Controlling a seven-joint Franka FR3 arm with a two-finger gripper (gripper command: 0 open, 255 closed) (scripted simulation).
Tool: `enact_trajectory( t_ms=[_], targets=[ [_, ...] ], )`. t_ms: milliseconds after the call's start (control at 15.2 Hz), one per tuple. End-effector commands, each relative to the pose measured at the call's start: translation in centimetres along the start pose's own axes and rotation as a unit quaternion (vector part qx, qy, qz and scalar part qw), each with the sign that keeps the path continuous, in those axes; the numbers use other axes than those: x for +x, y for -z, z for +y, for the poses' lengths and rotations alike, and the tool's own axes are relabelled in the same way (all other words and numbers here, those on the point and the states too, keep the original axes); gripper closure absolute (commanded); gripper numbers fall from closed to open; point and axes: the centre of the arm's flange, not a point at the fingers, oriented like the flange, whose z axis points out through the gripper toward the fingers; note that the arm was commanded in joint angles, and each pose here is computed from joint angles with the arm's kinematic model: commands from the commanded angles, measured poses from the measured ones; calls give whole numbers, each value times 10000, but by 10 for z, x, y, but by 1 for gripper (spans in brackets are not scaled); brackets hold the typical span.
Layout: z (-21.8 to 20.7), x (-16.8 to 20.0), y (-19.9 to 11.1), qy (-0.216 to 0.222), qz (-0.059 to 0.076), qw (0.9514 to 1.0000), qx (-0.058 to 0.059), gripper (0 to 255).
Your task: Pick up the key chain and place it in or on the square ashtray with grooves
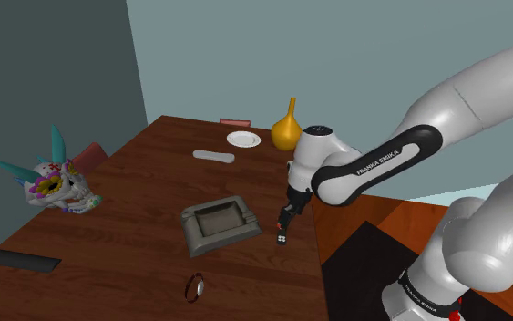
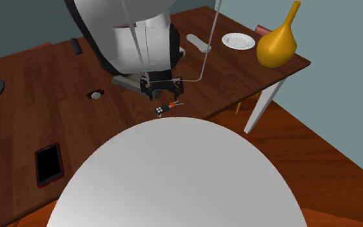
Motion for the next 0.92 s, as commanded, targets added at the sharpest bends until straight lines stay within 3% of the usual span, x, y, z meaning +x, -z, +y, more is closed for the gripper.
enact_trajectory(
  t_ms=[0, 528, 858],
  targets=[
    [-13, 3, -25, 78, -9, 10000, 60, 0],
    [-15, 4, -69, 90, -11, 9999, 68, 0],
    [-15, 4, -69, 90, -11, 9999, 68, 0]
  ],
)
